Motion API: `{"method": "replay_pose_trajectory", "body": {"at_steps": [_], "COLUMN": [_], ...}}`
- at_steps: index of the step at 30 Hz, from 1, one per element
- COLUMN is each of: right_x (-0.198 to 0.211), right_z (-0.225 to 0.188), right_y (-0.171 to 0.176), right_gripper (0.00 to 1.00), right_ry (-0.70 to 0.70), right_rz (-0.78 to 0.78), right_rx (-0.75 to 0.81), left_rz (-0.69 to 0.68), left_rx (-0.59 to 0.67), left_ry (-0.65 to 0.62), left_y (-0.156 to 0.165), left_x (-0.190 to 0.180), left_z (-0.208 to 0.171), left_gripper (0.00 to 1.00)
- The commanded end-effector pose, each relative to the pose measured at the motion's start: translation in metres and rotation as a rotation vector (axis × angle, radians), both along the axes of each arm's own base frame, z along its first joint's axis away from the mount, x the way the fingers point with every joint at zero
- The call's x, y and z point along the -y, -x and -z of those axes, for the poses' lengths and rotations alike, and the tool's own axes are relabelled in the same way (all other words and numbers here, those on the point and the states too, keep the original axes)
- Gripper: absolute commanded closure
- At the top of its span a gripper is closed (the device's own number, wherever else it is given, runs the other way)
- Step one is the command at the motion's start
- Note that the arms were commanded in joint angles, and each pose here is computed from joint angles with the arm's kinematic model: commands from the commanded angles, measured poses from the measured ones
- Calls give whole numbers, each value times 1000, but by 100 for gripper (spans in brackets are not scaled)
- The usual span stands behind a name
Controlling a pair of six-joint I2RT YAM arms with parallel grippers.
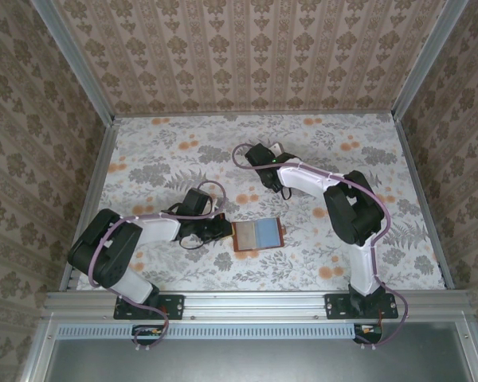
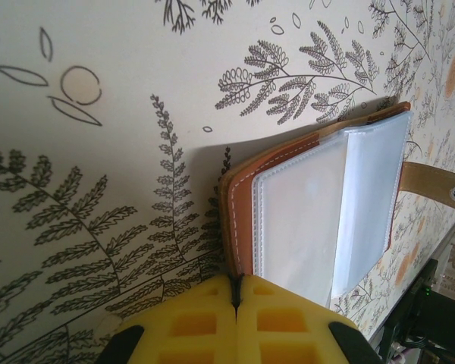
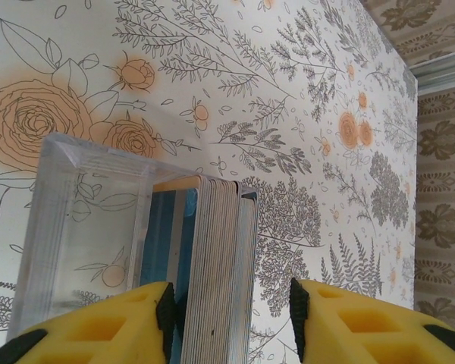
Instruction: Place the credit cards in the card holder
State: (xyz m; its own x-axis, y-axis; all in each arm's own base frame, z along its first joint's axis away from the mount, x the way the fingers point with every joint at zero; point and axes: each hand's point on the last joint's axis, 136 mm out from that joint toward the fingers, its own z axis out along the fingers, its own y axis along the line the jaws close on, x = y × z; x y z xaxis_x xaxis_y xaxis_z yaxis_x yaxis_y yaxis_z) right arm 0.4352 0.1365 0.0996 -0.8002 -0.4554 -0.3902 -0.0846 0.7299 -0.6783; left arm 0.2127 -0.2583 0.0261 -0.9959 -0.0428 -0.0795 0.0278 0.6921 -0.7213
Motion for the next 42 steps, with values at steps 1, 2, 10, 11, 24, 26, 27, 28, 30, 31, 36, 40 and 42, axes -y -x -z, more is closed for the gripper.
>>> {"method": "replay_pose_trajectory", "body": {"at_steps": [1, 2, 10, 11, 24, 26, 27, 28, 30, 31, 36, 40, 42], "right_x": [6, 6, 6, 6, 4, -1, -2, -3, -6, -7, -9, -13, -21], "right_z": [-18, -19, -26, -26, -22, -19, -19, -20, -25, -27, -53, -71, -70], "right_y": [0, -1, -1, 0, 3, 5, 6, 7, 9, 11, 24, 48, 68], "right_gripper": [56, 57, 66, 66, 95, 97, 98, 100, 100, 100, 100, 100, 100], "right_ry": [42, 43, 51, 56, 7, -46, -64, -91, -159, -190, -367, -565, -668], "right_rz": [1, 1, -4, -3, -12, -21, -19, -17, -11, -8, 8, -8, -40], "right_rx": [41, 43, 58, 58, 43, 26, 23, 20, 25, 26, 45, 47, 7], "left_rz": [20, 19, 16, 16, 46, 54, 52, 50, 49, 52, 46, 62, 52], "left_rx": [4, 8, 13, 10, 11, 3, 4, 5, 7, 8, 17, 22, 14], "left_ry": [1, -2, -16, -18, -14, -24, -19, -12, -11, -17, -13, -38, -39], "left_y": [3, 3, 6, 6, 3, 3, 3, 4, 4, 4, 4, 3, 5], "left_x": [2, 2, 0, -1, 8, 7, 8, 9, 8, 8, 6, 5, 3], "left_z": [2, 2, 4, 5, 1, 2, 1, 1, 0, 1, -6, -7, -6], "left_gripper": [100, 100, 100, 100, 100, 100, 100, 100, 100, 100, 100, 100, 99]}}
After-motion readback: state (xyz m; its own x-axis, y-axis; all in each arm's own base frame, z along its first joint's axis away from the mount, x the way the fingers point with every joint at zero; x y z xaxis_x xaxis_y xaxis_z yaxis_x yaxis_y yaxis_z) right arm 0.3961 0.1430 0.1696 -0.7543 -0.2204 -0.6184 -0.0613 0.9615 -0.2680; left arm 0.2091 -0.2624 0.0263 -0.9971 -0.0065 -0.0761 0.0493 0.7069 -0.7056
